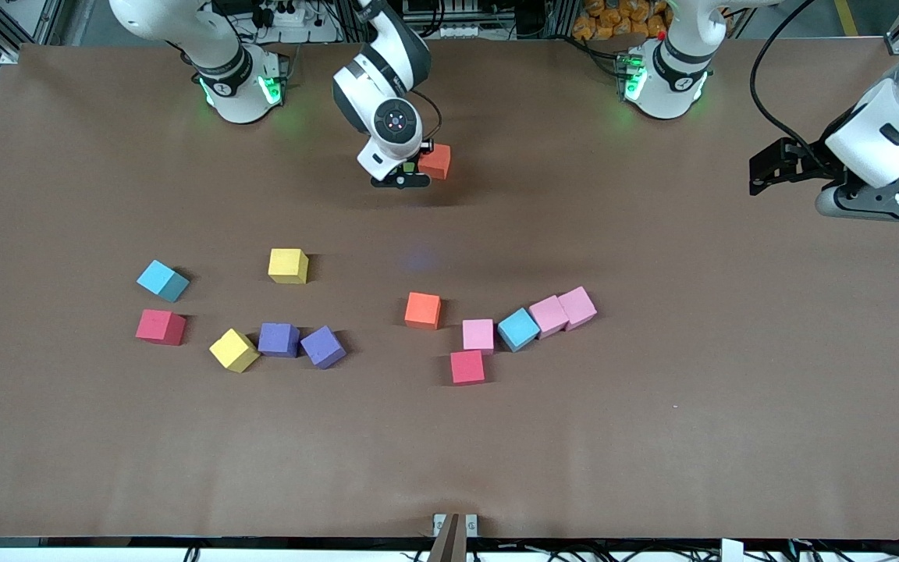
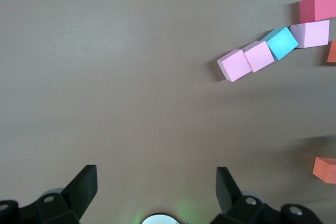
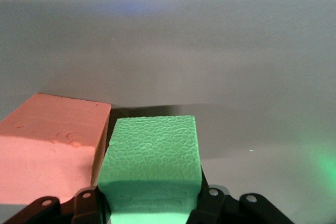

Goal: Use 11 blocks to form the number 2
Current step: 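Lower the right gripper and grasp the green cube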

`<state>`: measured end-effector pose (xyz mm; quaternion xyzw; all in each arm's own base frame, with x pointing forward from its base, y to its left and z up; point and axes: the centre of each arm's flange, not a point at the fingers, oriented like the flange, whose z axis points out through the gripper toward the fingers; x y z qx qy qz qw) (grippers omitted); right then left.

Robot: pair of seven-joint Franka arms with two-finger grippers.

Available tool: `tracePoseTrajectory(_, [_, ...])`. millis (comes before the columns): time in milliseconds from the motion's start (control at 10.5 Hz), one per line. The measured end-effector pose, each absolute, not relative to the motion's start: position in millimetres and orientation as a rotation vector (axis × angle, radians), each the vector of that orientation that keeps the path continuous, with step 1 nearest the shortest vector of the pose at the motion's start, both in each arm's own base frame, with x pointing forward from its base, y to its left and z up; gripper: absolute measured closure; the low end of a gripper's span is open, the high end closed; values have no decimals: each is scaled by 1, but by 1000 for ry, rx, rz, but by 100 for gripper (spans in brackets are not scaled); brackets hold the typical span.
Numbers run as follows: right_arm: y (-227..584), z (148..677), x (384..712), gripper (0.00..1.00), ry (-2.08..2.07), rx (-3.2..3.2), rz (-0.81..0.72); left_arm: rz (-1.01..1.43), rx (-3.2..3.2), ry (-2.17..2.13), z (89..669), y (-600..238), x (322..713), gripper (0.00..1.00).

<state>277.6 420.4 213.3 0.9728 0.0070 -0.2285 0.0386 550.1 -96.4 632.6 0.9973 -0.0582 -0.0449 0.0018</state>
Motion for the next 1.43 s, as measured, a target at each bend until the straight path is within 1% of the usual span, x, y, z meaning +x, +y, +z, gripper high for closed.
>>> tracePoseTrajectory(191, [415, 218, 280, 44, 9, 2973, -720, -141, 3130, -182, 633, -96, 550, 0])
tracePoseTrajectory(383, [407, 211, 276, 44, 28, 2956, -737, -141, 3130, -182, 633, -96, 550, 0])
tracePoseTrajectory(574, [388, 203, 281, 44, 16, 2963, -736, -141, 3130, -182, 633, -96, 550, 0])
tracePoseTrajectory(957, [368, 200, 278, 44, -127, 3008, -783, -141, 3130, -183, 633, -96, 550, 0])
tracePoseTrajectory(1244, [360, 192, 276, 44, -160, 3032, -732, -141, 3130, -182, 633, -96, 550, 0])
tracePoseTrajectory(1435, [357, 189, 274, 44, -169, 3032, -727, -141, 3130, -182, 632, -96, 550, 0])
